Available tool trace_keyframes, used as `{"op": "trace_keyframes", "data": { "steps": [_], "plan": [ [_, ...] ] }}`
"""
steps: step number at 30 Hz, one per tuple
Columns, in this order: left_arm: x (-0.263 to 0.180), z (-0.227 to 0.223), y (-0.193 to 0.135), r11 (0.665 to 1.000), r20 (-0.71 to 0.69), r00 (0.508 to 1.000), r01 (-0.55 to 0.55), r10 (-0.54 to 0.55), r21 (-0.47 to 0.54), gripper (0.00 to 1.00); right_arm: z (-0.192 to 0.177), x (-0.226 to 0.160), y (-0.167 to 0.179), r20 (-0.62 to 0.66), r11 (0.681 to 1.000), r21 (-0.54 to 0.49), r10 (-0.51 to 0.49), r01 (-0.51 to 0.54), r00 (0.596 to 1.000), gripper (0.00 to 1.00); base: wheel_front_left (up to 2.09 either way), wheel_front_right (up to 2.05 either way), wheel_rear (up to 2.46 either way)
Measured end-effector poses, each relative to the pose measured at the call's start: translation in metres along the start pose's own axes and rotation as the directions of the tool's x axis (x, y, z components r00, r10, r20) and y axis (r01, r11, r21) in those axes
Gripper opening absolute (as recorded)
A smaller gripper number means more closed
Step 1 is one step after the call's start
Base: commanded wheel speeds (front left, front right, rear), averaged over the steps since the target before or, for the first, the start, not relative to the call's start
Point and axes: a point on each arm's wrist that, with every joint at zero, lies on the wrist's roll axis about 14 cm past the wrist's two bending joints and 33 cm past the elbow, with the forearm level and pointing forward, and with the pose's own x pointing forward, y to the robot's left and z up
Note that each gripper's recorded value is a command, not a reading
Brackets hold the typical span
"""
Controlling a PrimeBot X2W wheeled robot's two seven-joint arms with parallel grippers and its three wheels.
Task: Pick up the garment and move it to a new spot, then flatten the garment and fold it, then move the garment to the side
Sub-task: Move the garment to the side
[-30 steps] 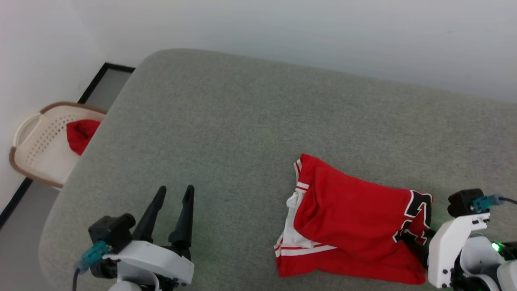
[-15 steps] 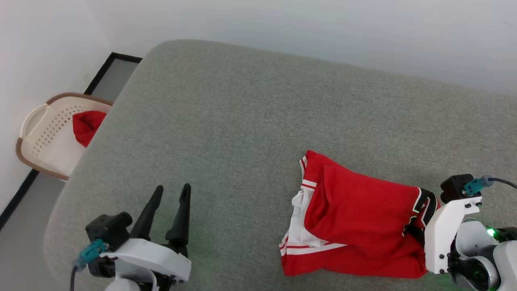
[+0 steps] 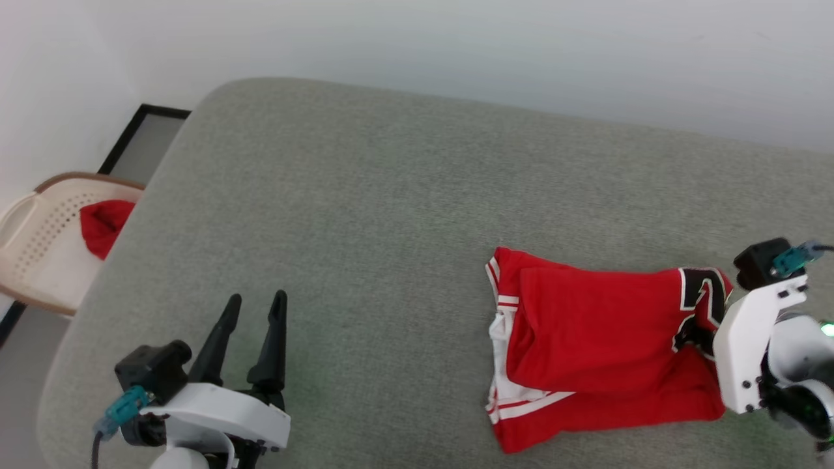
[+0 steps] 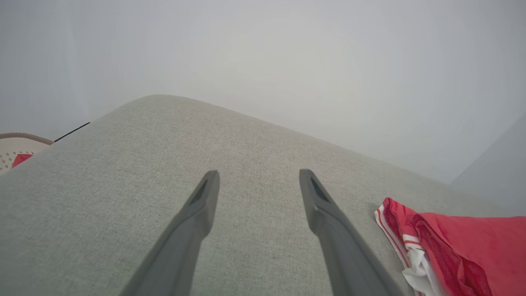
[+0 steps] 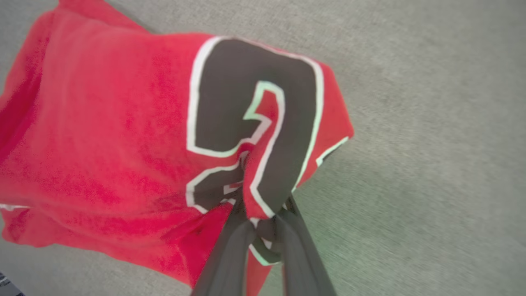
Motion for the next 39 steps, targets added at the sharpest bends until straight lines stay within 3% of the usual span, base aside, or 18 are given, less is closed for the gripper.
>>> {"op": "trace_keyframes", "data": {
  "steps": [10, 21, 31, 39],
  "plan": [
    [0.015, -0.002, -0.024, 0.996, 0.001, 0.996, 0.085, -0.085, 0.017, 1.00, 0.024, -0.043, -0.043, 0.062, 0.989, -0.070, -0.123, 0.127, 0.991, 0.00, 0.00, 0.00, 0.00],
    [0.051, -0.009, -0.075, 0.968, -0.014, 0.968, 0.250, -0.250, 0.032, 1.00, 0.029, -0.084, -0.096, 0.097, 0.964, -0.033, -0.259, 0.263, 0.961, 0.00, 0.00, 0.00, 0.00],
    [0.083, -0.026, -0.133, 0.912, -0.049, 0.911, 0.410, -0.408, 0.029, 1.00, 0.008, -0.118, -0.151, 0.084, 0.914, 0.019, -0.405, 0.405, 0.911, 0.00, 0.00, 0.00, 0.00],
    [0.103, -0.050, -0.163, 0.873, -0.100, 0.869, 0.488, -0.485, 0.005, 1.00, -0.012, -0.135, -0.202, 0.048, 0.851, 0.028, -0.524, 0.524, 0.850, 0.00, 0.00, 0.00, 0.00]
  ]
}}
